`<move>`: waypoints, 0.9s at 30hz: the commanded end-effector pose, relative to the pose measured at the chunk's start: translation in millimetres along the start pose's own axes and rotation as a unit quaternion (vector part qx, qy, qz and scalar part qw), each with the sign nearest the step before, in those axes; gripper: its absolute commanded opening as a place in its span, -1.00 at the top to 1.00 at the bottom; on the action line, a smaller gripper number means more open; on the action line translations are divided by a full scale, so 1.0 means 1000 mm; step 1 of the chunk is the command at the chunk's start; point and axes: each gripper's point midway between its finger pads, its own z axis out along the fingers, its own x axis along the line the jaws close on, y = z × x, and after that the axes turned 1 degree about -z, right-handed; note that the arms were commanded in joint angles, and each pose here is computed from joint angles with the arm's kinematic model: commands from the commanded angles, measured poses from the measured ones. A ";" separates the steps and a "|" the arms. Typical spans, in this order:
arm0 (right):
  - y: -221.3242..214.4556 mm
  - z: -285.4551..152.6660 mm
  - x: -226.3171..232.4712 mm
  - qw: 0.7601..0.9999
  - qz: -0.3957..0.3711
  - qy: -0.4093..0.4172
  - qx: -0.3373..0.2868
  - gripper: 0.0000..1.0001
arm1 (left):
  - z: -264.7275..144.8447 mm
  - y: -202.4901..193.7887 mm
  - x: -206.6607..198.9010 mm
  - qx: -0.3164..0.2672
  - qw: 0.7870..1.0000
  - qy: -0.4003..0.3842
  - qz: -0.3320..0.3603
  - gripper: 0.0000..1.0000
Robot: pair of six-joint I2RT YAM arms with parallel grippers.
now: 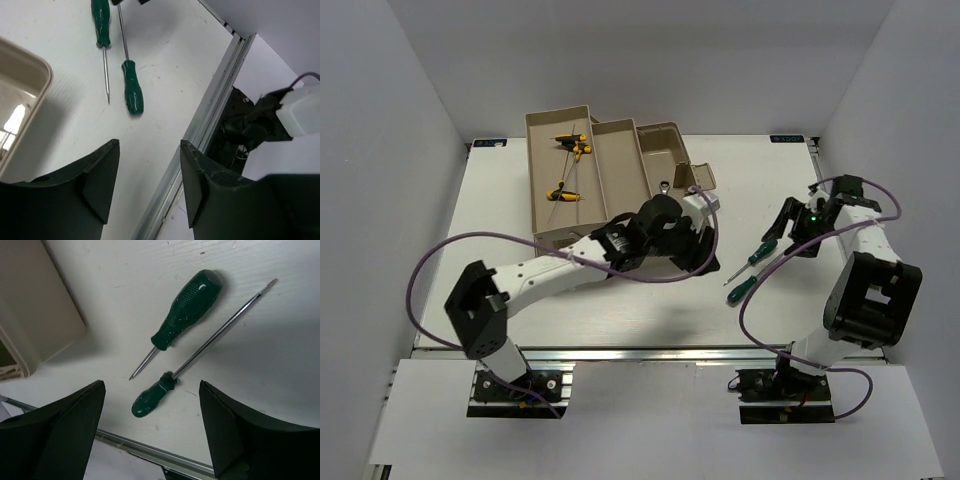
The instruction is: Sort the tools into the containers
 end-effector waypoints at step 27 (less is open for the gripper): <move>0.032 0.095 -0.028 0.982 0.068 -0.174 0.017 -0.05 | -0.123 0.027 -0.002 -0.138 0.979 0.137 -0.056 -0.43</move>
